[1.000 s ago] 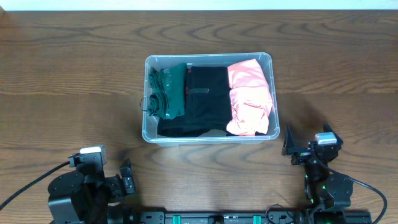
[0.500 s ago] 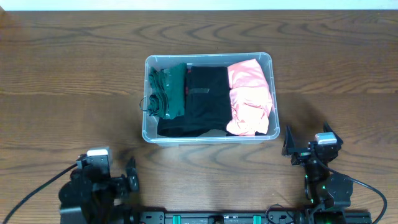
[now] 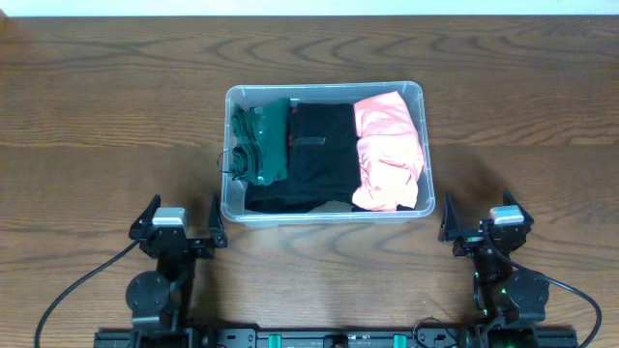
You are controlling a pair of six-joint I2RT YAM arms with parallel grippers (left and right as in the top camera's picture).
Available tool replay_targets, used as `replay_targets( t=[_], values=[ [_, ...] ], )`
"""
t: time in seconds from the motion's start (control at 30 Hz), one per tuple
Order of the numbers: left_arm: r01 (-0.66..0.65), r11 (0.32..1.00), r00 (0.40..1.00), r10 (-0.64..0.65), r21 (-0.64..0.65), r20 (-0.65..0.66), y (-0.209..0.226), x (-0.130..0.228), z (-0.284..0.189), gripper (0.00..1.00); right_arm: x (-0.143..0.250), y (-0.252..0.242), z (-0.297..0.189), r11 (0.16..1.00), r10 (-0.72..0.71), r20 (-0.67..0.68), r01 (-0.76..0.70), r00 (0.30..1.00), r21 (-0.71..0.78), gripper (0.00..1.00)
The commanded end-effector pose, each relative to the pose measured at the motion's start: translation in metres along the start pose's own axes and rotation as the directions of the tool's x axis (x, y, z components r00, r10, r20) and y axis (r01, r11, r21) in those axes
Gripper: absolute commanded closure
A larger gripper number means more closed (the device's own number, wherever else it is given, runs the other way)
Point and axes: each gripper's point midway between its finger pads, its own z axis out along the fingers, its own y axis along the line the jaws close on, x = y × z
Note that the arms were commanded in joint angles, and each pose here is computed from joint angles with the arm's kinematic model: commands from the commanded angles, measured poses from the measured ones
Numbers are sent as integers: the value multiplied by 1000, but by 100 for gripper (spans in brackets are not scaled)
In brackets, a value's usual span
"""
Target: Pack container
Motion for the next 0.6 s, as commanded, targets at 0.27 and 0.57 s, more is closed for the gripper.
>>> replay_targets(
  t=[0.27,0.57],
  values=[
    [-9,999,999,10,40,-33,-10,31,8,2,1,-1,0,1000,-13,-3,13,1000,6,1],
    [-7,999,998,9,39,-59,-9,37,8,2,1,-1,0,1000,-13,-3,13,1000,6,1]
  ],
)
